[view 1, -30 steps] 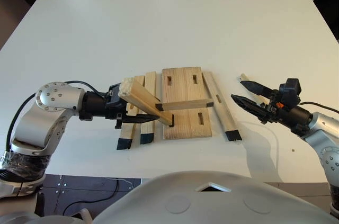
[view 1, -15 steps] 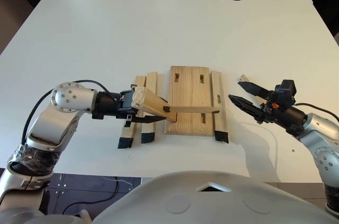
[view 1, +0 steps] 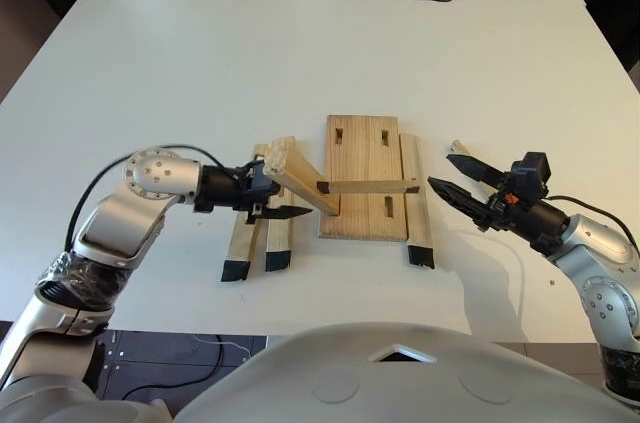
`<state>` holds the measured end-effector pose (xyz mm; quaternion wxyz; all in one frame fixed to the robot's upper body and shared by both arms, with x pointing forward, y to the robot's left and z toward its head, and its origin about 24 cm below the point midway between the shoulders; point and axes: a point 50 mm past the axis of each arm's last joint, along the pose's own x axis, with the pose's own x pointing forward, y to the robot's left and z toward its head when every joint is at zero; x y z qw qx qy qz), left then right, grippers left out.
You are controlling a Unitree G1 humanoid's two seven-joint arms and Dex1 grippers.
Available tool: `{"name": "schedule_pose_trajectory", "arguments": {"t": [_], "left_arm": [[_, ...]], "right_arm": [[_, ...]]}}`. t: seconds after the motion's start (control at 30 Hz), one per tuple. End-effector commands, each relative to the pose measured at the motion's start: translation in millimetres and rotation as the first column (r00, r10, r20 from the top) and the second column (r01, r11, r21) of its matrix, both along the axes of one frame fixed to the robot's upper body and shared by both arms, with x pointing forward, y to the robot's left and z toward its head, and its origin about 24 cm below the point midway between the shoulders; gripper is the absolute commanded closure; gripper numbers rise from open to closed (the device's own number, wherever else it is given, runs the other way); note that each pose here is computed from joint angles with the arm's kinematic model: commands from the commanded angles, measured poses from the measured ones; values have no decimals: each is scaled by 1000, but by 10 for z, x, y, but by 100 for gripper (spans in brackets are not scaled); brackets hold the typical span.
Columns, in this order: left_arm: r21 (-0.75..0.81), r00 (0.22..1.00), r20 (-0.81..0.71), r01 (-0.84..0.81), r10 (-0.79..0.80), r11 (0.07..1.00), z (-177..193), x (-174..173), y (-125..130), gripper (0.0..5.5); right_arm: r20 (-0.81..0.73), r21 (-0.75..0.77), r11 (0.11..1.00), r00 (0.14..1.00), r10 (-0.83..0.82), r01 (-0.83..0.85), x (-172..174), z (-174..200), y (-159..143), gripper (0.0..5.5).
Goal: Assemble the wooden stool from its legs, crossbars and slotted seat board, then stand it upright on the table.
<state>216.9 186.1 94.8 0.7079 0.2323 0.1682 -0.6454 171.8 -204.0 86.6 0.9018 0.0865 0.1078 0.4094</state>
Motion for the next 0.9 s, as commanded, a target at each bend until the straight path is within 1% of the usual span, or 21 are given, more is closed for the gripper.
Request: {"name": "schedule_pose_trajectory", "arguments": {"t": [0.03, 0.1, 0.17, 0.23, 0.3, 0.37, 0.47, 0.63, 0.7, 0.77, 0.9], "left_arm": [[0, 998, 31, -61, 61, 998, 110, -54, 59, 223], [0, 989, 48, -142, 141, 990, 134, -33, 100, 187], [25, 973, 65, -225, 223, 974, 180, -17, 188, 187], [66, 961, 77, -270, 265, 960, 222, -44, 271, 187], [121, 947, 68, -321, 314, 939, 244, -125, 354, 187], [159, 932, 29, -361, 362, 919, 255, -206, 410, 187], [199, 914, -28, -391, 404, 899, 247, -292, 465, 187], [241, 880, -32, -453, 473, 859, 221, -318, 539, 187], [264, 886, -51, -433, 461, 862, 177, -363, 527, 187], [285, 873, -70, -446, 482, 849, 128, -387, 549, 187], [295, 811, -152, -508, 565, 809, 62, -428, 588, 187]], "right_arm": [[9, -12, 1000, 1000, -21, 21, 5, -6, -28, 227], [8, -10, 999, 999, -38, 38, -27, -15, -33, 227], [4, -11, 998, 998, -57, 57, -73, -25, -44, 227], [0, -12, 996, 996, -85, 85, -142, -35, -63, 227], [-7, -14, 993, 993, -116, 115, -205, -50, -88, 227], [-11, -14, 988, 988, -151, 151, -276, -59, -107, 227], [-16, -13, 982, 981, -191, 191, -354, -70, -119, 227], [-14, -16, 975, 975, -220, 220, -374, -80, -122, 227], [-12, -12, 975, 975, -224, 224, -368, -80, -110, 227], [-13, -15, 974, 974, -227, 227, -371, -86, -98, 227], [-27, -22, 972, 972, -234, 233, -418, -112, -86, 227]]}}
